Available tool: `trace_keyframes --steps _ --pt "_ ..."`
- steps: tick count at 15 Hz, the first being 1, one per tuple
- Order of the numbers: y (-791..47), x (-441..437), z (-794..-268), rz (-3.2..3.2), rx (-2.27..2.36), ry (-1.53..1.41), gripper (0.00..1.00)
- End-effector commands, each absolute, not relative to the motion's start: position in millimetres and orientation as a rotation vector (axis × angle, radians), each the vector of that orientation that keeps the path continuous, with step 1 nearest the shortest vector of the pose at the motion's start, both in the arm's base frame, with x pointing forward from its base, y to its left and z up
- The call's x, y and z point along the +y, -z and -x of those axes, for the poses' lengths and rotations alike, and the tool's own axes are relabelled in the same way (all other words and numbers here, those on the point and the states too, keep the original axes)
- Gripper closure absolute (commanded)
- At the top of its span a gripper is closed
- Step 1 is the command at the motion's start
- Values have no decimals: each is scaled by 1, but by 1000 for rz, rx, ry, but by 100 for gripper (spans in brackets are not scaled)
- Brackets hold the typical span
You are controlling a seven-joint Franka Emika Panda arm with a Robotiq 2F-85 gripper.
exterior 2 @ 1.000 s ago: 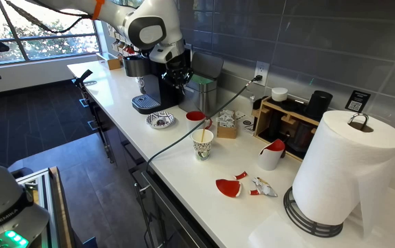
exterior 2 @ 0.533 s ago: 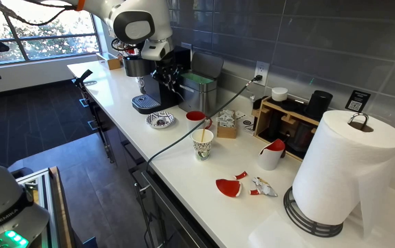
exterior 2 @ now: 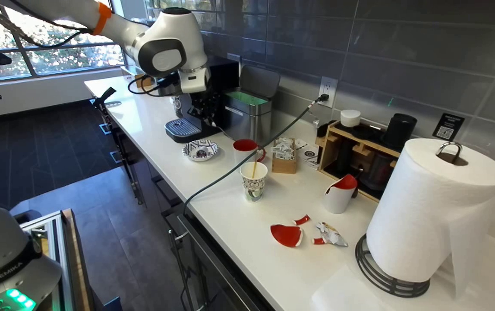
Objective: Remove the silver spoon from the mug and put it on the counter
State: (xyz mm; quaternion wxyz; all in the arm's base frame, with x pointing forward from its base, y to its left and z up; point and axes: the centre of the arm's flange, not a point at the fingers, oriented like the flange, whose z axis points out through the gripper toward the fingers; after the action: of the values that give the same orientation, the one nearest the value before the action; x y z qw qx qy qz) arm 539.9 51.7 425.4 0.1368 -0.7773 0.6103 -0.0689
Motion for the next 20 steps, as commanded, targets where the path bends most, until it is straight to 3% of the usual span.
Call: trace_keyframes --steps 1,12,20 --pt "-395 46 -538 2371 1594 275 98" --pt "-327 38 -545 2617 1140 284 98" --pt "-304 27 -564 2401 1351 407 98"
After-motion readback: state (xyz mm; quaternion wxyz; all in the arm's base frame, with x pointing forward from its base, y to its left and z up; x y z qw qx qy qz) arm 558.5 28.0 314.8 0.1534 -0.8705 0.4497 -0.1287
